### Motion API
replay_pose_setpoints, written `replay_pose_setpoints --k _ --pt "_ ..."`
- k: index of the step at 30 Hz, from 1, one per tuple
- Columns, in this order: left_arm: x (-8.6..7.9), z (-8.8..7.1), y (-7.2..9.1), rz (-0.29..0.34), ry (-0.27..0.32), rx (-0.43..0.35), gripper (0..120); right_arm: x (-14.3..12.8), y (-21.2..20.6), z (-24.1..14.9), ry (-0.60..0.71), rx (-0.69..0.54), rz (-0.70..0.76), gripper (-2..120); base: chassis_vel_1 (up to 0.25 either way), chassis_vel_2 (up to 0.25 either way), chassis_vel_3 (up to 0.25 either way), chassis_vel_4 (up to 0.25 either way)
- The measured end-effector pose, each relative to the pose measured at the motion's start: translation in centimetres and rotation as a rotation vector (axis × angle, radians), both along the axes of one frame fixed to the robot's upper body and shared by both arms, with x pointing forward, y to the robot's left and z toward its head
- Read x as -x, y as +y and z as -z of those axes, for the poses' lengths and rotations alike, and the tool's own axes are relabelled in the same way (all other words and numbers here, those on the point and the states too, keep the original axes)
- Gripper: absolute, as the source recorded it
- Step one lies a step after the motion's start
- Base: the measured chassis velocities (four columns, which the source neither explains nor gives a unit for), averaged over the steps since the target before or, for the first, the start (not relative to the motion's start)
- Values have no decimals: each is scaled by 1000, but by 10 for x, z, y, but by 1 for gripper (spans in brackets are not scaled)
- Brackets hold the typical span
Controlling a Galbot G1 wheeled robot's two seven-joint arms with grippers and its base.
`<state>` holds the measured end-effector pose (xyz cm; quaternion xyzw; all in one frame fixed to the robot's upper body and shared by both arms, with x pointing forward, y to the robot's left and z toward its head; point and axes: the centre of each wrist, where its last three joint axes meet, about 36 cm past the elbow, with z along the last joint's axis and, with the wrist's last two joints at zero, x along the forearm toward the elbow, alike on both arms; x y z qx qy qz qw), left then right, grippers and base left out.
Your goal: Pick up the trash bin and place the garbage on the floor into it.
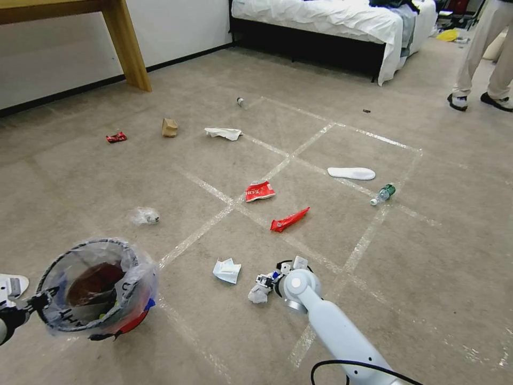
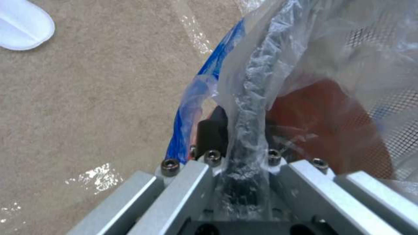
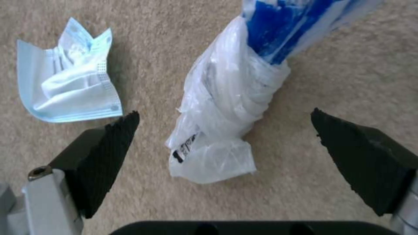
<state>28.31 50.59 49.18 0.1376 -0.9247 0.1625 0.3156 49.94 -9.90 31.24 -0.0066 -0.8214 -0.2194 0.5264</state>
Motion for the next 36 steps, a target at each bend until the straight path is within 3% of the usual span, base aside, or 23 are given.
replay_pose_setpoints --k 13,23,26,30,33,36 --pt "-3 0 -2 8 -7 7 1 -12 8 26 24 36 -3 99 0 0 0 0" --pt "-3 1 -3 13 -7 8 1 -12 10 40 29 50 -14 64 0 0 0 0" --pt "-4 1 -4 14 -8 11 1 -12 10 41 23 53 -23 49 0 0 0 0" --pt "-4 2 -4 15 -8 12 1 -11 10 42 19 53 -28 41 0 0 0 0" --pt "-5 3 -4 14 -8 15 1 -9 9 44 13 62 -37 24 0 0 0 0" --pt "-5 3 -4 14 -8 16 1 -7 8 45 9 66 -40 17 0 0 0 0"
